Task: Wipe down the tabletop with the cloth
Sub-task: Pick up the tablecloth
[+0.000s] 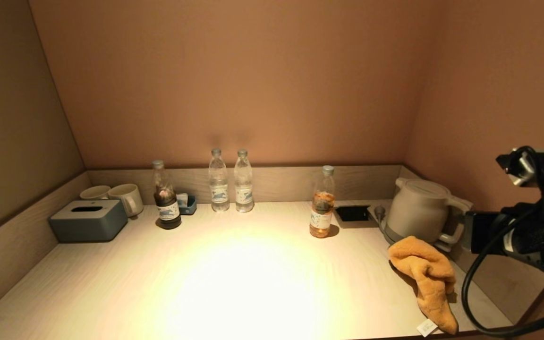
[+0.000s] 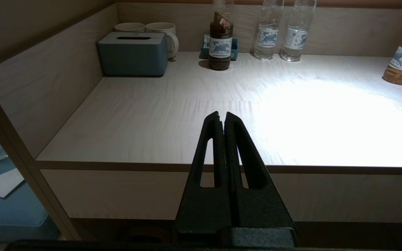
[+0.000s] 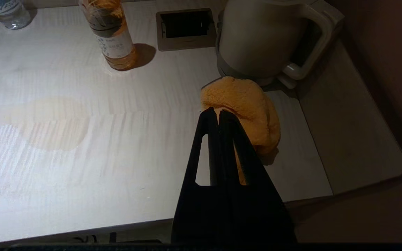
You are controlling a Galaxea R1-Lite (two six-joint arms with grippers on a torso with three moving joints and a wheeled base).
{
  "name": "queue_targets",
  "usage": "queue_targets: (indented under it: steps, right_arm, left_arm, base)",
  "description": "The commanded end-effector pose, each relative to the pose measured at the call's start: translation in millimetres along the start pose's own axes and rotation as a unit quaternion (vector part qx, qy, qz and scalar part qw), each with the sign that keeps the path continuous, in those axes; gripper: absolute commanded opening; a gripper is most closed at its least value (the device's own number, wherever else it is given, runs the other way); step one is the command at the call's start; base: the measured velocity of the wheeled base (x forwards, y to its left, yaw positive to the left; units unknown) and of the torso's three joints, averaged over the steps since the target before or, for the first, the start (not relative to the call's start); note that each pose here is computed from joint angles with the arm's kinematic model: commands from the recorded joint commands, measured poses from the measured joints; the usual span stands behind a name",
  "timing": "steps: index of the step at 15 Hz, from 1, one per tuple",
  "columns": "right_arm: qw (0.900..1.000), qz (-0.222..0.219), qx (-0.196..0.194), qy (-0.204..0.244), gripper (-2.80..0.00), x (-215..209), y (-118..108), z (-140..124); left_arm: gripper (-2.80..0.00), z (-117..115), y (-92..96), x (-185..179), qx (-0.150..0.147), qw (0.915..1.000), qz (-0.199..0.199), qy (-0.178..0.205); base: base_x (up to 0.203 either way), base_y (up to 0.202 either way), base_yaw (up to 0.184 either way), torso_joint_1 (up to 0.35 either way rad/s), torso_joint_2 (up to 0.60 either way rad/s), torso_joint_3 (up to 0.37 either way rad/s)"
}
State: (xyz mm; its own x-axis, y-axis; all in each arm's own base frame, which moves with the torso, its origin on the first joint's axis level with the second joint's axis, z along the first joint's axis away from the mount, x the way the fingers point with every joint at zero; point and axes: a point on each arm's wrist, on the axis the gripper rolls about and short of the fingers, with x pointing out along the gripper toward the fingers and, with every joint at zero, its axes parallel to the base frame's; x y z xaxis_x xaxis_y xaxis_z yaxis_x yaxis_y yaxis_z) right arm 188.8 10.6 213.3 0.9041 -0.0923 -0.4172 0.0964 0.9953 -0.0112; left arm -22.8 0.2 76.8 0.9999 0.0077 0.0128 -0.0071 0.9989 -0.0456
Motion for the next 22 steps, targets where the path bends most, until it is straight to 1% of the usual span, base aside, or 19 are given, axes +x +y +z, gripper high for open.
queue_targets:
  steps: [1,3,6,9,11,12,14,17,18,19,22]
  right_arm:
    - [1.000,-0.006,0.003,0.007,-2.80,4,0,-2]
    - [1.000,-0.007,0.003,0.014,-2.80,10,1,-2]
    - [0.999,-0.015,0.002,0.037,-2.80,28,0,-2]
    - [0.996,-0.030,0.001,0.085,-2.80,67,-2,-7]
    - [0.993,-0.042,0.007,0.111,-2.80,97,-9,-7]
    - [0.992,-0.045,0.012,0.116,0.00,110,-14,-4]
    - [0.991,-0.052,0.019,0.122,0.00,128,-21,2]
    - [0.986,-0.062,0.026,0.156,0.00,142,-28,2]
    - [0.982,-0.066,0.029,0.176,0.00,147,-32,-3]
    - [0.980,-0.064,0.031,0.186,0.00,149,-32,-6]
    - [0.977,-0.053,0.034,0.204,0.00,159,-33,-14]
  left_arm:
    - [-2.80,0,0.0,0,0.000,1.0000,0.000,-0.001]
    - [-2.80,0,0.0,0,0.000,1.0000,0.000,-0.001]
    - [-2.80,0,0.0,0,0.000,1.0000,0.000,-0.001]
    - [-2.80,0,0.0,0,0.000,1.0000,0.000,-0.001]
    - [-2.80,0,0.0,0,0.000,1.0000,0.000,-0.001]
    - [-2.80,0,0.0,0,0.000,1.0000,0.000,-0.001]
    - [-2.80,0,0.0,0,0.000,1.0000,0.000,-0.001]
    - [-2.80,0,0.0,0,0.000,1.0000,0.000,-0.001]
    - [-2.80,0,0.0,0,0.000,1.0000,0.000,-0.001]
    - [-2.80,0,0.0,0,0.000,1.0000,0.000,-0.001]
    - [-2.80,0,0.0,0,0.000,1.0000,0.000,-0.001]
  base:
    - [0.000,0.000,0.000,0.000,0.00,0.000]
    - [0.000,0.000,0.000,0.000,0.00,0.000]
    - [0.000,0.000,0.000,0.000,0.00,0.000]
    - [0.000,0.000,0.000,0.000,0.00,0.000]
    - [0.000,0.000,0.000,0.000,0.00,0.000]
    - [0.000,0.000,0.000,0.000,0.00,0.000]
    - [0.000,0.000,0.000,0.000,0.00,0.000]
    - [0.000,0.000,0.000,0.000,0.00,0.000]
    - [0.000,0.000,0.000,0.000,0.00,0.000]
    - [0.000,0.000,0.000,0.000,0.00,0.000]
    - [0.000,0.000,0.000,0.000,0.00,0.000]
